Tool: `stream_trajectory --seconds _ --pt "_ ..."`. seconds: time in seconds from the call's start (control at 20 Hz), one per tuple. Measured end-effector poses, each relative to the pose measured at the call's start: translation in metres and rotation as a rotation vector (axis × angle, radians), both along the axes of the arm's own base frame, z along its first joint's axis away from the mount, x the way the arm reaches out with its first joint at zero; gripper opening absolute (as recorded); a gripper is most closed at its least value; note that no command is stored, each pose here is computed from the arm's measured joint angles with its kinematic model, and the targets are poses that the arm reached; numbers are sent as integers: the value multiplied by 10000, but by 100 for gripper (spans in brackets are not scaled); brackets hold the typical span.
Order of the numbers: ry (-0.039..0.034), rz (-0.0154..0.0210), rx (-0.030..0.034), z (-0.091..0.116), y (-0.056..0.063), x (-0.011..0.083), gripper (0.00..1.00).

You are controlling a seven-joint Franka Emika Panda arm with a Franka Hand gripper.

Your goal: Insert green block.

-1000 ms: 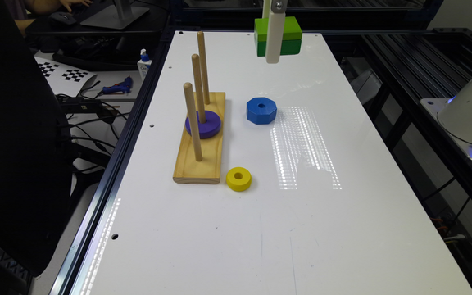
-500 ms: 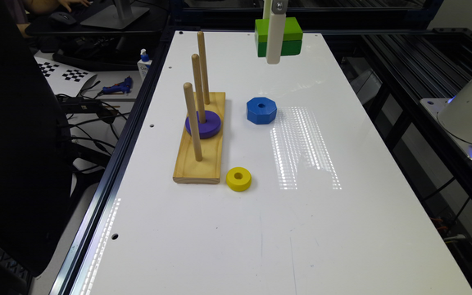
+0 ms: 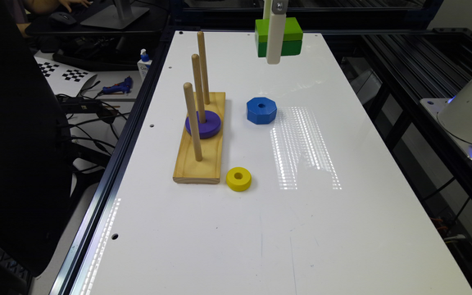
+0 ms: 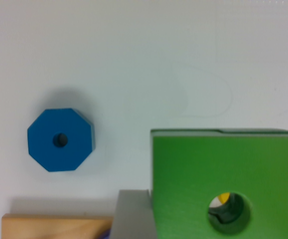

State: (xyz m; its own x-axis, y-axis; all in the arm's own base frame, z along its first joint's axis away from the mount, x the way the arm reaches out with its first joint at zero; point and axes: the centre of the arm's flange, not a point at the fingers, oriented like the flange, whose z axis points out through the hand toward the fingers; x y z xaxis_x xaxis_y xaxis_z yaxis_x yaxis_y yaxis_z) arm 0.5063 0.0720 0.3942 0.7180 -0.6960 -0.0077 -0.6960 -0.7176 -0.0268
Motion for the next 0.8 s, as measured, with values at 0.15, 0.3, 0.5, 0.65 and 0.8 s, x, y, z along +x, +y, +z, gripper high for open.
stream_trajectory --seconds 0.15,0.3,0.5,0.65,0.8 --pt "0 3 0 0 2 0 0" --pt "0 21 -1 0 10 -2 0" --pt "0 27 -1 0 14 -2 0" --pt "37 -2 -23 -13 -26 -17 0" --pt "54 -28 -41 -16 -99 -48 0"
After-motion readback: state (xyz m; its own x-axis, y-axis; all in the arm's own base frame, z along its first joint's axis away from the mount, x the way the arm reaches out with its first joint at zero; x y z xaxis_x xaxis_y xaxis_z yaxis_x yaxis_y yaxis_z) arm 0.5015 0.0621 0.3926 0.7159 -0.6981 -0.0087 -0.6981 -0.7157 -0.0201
